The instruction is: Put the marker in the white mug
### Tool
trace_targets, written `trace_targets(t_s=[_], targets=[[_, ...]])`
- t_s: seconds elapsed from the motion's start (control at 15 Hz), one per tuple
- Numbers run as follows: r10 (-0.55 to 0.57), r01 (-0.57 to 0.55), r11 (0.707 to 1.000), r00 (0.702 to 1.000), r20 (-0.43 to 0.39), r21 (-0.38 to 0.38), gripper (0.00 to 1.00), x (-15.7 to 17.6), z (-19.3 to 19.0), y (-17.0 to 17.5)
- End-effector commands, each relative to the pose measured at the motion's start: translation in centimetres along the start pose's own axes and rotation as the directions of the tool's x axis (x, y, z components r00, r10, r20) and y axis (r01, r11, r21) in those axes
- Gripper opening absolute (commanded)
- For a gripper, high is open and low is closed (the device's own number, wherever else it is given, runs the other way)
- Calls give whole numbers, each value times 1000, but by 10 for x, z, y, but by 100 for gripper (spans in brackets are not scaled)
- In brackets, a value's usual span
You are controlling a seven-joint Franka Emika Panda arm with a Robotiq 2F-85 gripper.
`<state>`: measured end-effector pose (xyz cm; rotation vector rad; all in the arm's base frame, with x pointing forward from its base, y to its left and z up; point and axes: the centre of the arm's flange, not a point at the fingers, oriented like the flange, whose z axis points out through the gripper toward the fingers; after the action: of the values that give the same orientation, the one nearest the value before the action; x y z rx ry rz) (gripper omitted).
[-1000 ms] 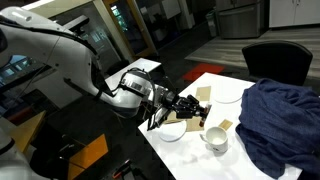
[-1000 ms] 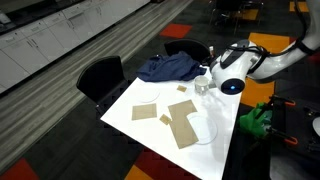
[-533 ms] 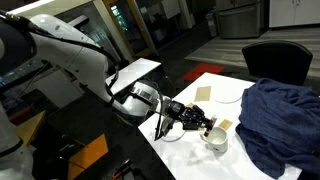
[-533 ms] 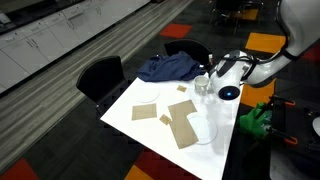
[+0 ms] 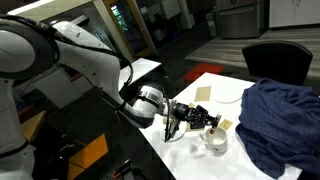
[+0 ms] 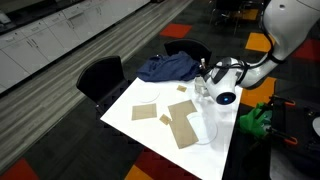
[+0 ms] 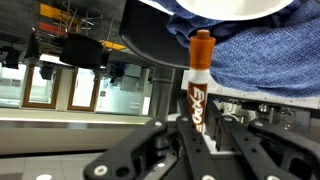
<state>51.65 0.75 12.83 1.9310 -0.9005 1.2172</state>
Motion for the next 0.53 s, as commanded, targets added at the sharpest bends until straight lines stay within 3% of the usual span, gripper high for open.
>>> trace_targets(t_s=[0.0, 0.2, 0.27, 0.33, 0.47], targets=[[16, -16, 1000, 1000, -16, 23, 5, -8, 12, -12], [4, -4, 1000, 1000, -2, 21, 5, -17, 17, -14], [0, 0, 1000, 1000, 3, 19, 18, -19, 17, -14], [-6, 6, 1000, 1000, 9, 20, 45, -22, 16, -14], [-15, 14, 1000, 1000, 13, 25, 52, -27, 13, -13]])
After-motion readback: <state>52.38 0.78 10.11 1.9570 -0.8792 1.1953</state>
